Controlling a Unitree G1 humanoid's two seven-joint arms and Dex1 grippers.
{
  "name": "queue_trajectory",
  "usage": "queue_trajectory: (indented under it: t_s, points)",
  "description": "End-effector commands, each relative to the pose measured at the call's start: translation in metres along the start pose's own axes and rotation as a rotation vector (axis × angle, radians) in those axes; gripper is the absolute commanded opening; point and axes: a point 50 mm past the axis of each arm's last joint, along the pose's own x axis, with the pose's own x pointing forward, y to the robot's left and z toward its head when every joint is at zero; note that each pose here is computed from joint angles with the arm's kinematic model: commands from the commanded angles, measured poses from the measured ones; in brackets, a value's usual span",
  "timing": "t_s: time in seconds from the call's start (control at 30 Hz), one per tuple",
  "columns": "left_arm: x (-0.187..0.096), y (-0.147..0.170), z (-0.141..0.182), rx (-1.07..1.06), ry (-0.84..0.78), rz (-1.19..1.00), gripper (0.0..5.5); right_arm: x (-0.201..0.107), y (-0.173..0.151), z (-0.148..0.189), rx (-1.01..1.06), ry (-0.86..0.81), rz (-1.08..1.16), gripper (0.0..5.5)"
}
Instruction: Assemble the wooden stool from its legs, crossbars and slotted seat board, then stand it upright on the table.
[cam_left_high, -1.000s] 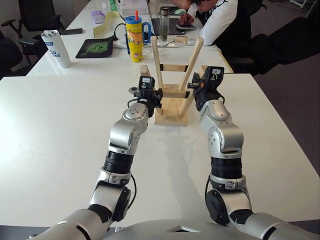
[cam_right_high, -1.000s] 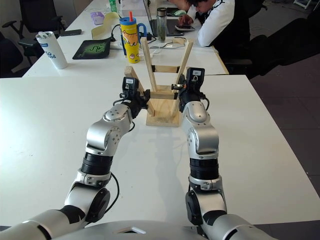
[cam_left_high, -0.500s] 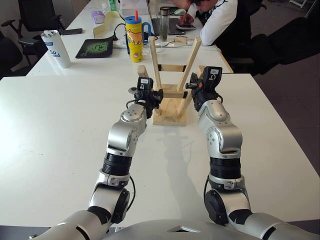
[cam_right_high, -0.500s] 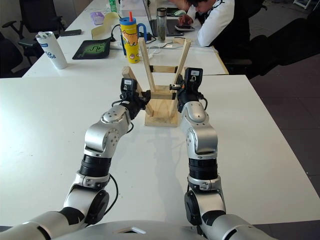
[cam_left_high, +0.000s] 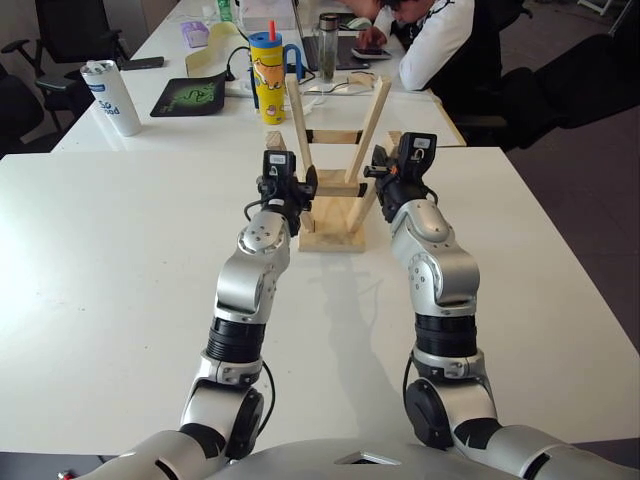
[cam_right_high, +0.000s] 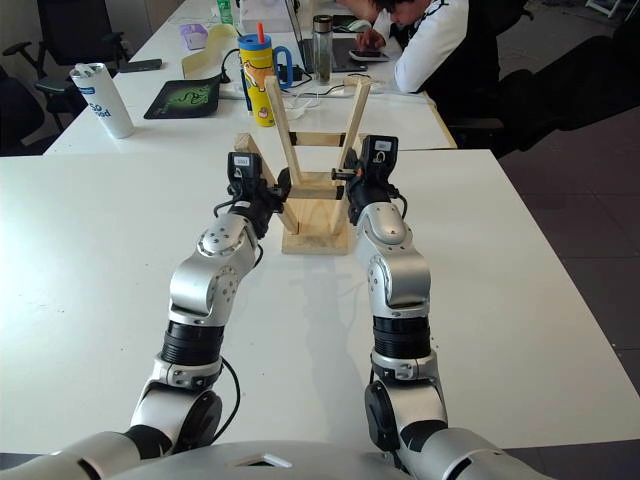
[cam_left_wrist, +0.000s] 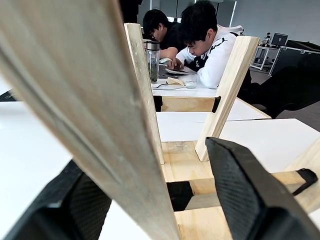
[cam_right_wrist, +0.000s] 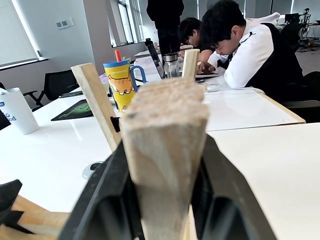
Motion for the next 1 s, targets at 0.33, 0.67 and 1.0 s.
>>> queue_trajectory:
  t_s: [0.33, 0.67, 1.0]
  points:
    - [-0.003, 0.001, 0.024, -0.033, -0.127, 0.031, 2.97, 0.001, 0.017, 0.015, 0.004, -0.089, 0.091, 1.05]
    - [-0.010, 0.013, 0.038, -0.037, -0.195, 0.091, 2.97, 0.003, 0.013, 0.013, -0.013, -0.077, 0.077, 1.05]
    - [-0.023, 0.026, 0.066, -0.022, -0.288, 0.116, 2.97, 0.004, 0.010, 0.015, -0.026, -0.082, 0.067, 1.05]
